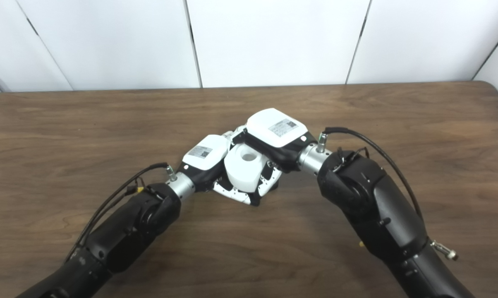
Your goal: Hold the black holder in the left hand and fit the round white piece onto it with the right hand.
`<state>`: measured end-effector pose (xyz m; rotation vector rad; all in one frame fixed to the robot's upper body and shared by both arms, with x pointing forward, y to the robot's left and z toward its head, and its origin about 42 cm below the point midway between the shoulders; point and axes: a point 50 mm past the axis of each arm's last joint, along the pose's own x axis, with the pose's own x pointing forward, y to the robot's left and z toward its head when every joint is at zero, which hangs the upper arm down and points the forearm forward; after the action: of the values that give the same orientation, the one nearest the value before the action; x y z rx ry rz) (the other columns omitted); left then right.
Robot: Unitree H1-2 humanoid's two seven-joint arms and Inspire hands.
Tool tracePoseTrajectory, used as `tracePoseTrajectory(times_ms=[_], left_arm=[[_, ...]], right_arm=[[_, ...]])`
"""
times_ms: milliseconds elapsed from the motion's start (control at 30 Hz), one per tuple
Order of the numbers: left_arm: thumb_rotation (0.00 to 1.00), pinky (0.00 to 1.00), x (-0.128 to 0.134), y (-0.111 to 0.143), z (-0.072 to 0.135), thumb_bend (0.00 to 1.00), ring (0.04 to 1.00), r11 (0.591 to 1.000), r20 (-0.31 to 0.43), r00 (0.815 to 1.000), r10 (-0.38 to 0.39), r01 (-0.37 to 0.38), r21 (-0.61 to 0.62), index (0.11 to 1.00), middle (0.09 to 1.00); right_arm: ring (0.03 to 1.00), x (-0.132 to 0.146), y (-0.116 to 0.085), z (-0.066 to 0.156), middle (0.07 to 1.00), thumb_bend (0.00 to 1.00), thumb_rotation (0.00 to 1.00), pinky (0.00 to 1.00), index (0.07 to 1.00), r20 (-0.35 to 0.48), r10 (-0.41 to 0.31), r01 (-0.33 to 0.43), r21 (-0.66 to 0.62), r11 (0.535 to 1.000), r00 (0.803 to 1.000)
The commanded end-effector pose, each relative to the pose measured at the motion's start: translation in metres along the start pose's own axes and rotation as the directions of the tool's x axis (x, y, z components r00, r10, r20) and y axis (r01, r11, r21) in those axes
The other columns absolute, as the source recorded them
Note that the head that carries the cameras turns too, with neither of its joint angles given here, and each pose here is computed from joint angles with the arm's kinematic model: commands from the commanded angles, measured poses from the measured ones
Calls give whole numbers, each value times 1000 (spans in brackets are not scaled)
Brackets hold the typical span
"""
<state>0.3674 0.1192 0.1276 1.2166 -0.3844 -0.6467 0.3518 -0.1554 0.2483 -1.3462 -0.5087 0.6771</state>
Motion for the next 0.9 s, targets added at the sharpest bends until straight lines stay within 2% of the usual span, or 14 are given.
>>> tracePoseTrajectory(times_ms=[0,433,867], left_arm=[[74,973,-23,-44,-8,523,1000,976,-55,975,-214,216,32,485,952],[75,951,-28,-40,-11,523,996,976,-67,975,-213,216,30,485,959],[71,948,-31,-40,-13,524,989,978,-66,976,-208,209,16,484,953]], right_arm=[[738,3,-3,-1,723,526,142,676,481,12,-3,3,-27,1000,1000],[741,-3,2,-11,717,526,139,672,481,-4,13,-13,-18,1000,1000],[760,-15,-5,-22,726,526,141,684,481,-49,5,-6,-14,1000,999]])
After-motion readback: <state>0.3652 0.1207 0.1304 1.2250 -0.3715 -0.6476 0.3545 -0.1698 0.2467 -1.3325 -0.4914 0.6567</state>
